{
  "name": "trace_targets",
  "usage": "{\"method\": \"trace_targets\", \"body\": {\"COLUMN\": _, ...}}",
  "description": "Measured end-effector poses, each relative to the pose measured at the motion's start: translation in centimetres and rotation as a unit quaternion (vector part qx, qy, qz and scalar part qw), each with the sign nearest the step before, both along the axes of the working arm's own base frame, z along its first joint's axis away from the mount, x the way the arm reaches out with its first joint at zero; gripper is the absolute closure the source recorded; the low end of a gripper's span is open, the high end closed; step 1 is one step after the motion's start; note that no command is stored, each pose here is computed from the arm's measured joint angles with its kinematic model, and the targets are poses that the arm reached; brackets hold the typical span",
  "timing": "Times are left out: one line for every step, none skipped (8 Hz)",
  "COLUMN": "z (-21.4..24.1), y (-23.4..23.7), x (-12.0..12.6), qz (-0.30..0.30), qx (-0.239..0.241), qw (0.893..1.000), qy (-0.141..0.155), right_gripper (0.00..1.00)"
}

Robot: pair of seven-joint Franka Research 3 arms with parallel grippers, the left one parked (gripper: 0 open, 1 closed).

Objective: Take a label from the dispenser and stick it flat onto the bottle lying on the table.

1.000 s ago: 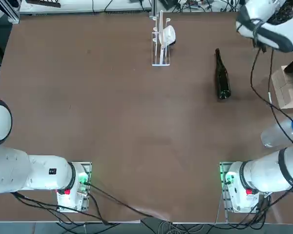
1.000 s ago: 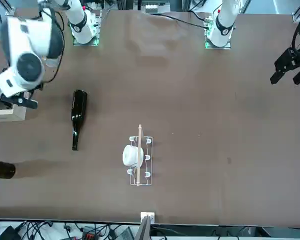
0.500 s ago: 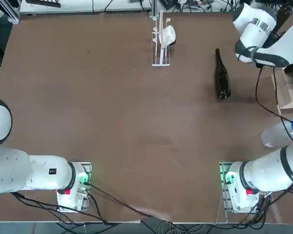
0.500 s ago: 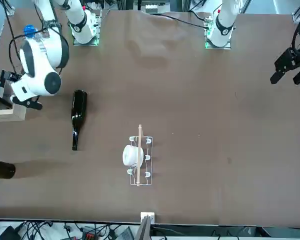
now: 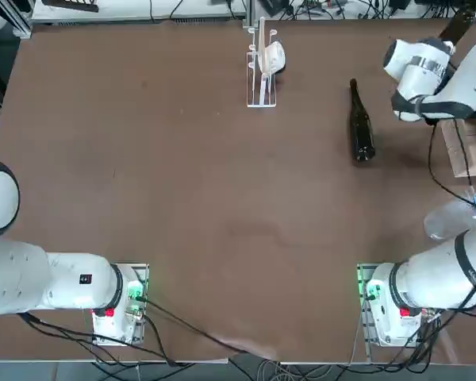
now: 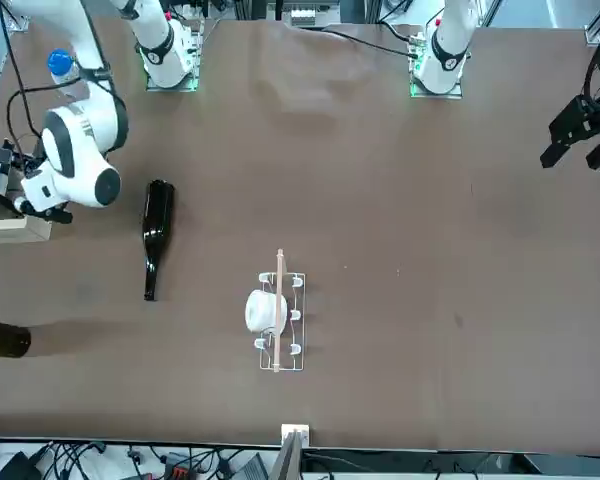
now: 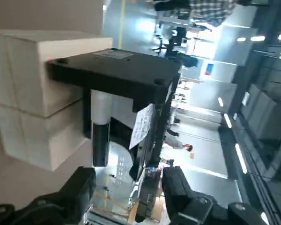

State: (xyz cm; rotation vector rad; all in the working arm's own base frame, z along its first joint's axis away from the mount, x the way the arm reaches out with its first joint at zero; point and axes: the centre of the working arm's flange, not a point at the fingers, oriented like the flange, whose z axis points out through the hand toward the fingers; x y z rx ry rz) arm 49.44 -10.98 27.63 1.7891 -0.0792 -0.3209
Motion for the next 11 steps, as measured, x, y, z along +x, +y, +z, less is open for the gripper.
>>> {"method": "trace_targets", "body": {"z": -1.3, "y": -0.8, "x": -0.2, "qz": 0.004, "qx": -0.018, "qw": 1.000, "qy": -0.005, "right_gripper": 0.15}}
{"method": "trace_targets", "body": {"z": -2.0, "y": -1.4, "x": -0.2, "qz": 0.008, "qx": -0.029, "qw": 1.000, "qy": -0.009, "right_gripper": 0.17}}
{"method": "trace_targets", "body": {"z": -2.1, "y": -2.0, "x": -0.2, "qz": 0.012, "qx": -0.038, "qw": 0.999, "qy": -0.009, "right_gripper": 0.18}}
{"method": "trace_targets", "body": {"z": -2.0, "y": -2.6, "x": -0.1, "qz": 0.015, "qx": -0.045, "qw": 0.999, "qy": -0.012, "right_gripper": 0.19}}
{"method": "trace_targets", "body": {"z": -2.0, "y": -2.9, "x": -0.1, "qz": 0.018, "qx": -0.051, "qw": 0.998, "qy": -0.018, "right_gripper": 0.21}}
{"method": "trace_targets", "body": {"z": -2.3, "y": -3.0, "x": 0.0, "qz": 0.024, "qx": -0.059, "qw": 0.998, "qy": -0.028, "right_gripper": 0.22}}
{"method": "trace_targets", "body": {"z": -2.8, "y": -3.0, "x": 0.1, "qz": 0.030, "qx": -0.066, "qw": 0.997, "qy": -0.033, "right_gripper": 0.22}}
{"method": "trace_targets", "body": {"z": -3.2, "y": -3.1, "x": 0.1, "qz": 0.033, "qx": -0.070, "qw": 0.996, "qy": -0.033, "right_gripper": 0.23}}
{"method": "trace_targets", "body": {"z": -3.4, "y": -3.2, "x": 0.1, "qz": 0.037, "qx": -0.073, "qw": 0.996, "qy": -0.032, "right_gripper": 0.23}}
{"method": "trace_targets", "body": {"z": -3.4, "y": -3.4, "x": 0.1, "qz": 0.038, "qx": -0.075, "qw": 0.996, "qy": -0.032, "right_gripper": 0.24}}
{"method": "trace_targets", "body": {"z": -3.3, "y": -3.6, "x": 0.2, "qz": 0.041, "qx": -0.079, "qw": 0.995, "qy": -0.033, "right_gripper": 0.25}}
